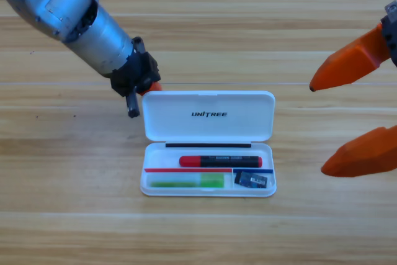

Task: Clean up eraser and pencils

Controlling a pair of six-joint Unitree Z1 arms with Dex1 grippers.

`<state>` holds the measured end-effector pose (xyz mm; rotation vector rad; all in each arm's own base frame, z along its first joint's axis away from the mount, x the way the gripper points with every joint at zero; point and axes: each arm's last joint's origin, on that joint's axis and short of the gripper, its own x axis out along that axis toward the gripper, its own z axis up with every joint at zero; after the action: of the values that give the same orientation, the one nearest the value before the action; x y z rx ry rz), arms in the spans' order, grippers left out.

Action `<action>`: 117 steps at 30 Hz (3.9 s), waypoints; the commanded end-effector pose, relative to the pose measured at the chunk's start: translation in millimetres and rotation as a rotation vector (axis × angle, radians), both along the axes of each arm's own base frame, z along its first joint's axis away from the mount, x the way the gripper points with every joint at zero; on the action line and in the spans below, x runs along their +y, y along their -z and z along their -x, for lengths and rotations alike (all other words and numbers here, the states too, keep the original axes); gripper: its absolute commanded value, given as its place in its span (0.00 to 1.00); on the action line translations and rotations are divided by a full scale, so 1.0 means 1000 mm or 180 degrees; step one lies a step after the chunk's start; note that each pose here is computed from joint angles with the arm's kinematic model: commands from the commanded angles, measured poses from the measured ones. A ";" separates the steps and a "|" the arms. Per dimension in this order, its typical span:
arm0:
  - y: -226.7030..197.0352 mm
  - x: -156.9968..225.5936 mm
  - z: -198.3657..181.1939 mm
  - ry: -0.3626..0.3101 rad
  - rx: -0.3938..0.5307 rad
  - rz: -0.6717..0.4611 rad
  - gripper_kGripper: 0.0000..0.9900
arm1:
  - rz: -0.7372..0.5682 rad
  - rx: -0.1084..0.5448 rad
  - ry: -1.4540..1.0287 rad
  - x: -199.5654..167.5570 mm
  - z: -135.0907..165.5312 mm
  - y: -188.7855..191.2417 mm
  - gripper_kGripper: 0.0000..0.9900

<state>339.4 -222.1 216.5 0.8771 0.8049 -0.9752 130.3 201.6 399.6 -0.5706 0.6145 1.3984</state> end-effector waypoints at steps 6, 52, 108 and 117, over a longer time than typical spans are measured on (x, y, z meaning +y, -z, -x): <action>-0.022 0.000 0.019 0.0276 0.0172 0.0198 0.00 | -0.0115 -0.0033 0.0043 -0.009 0.001 -0.003 0.95; 0.006 -0.006 0.089 0.0861 0.0323 0.0093 0.00 | -0.0121 0.0031 -0.0006 -0.006 0.000 0.000 0.95; -0.200 0.057 0.178 0.0876 -0.0016 0.1058 1.00 | -0.0101 0.0103 -0.0038 -0.001 -0.004 0.003 0.95; -0.235 0.073 0.227 0.1237 0.0304 0.1625 1.00 | -0.0101 0.0106 -0.0034 -0.001 -0.004 0.003 0.95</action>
<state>124.7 -144.5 455.8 0.5677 0.4227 -1.3962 128.5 202.4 400.2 -0.5487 0.6147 1.4384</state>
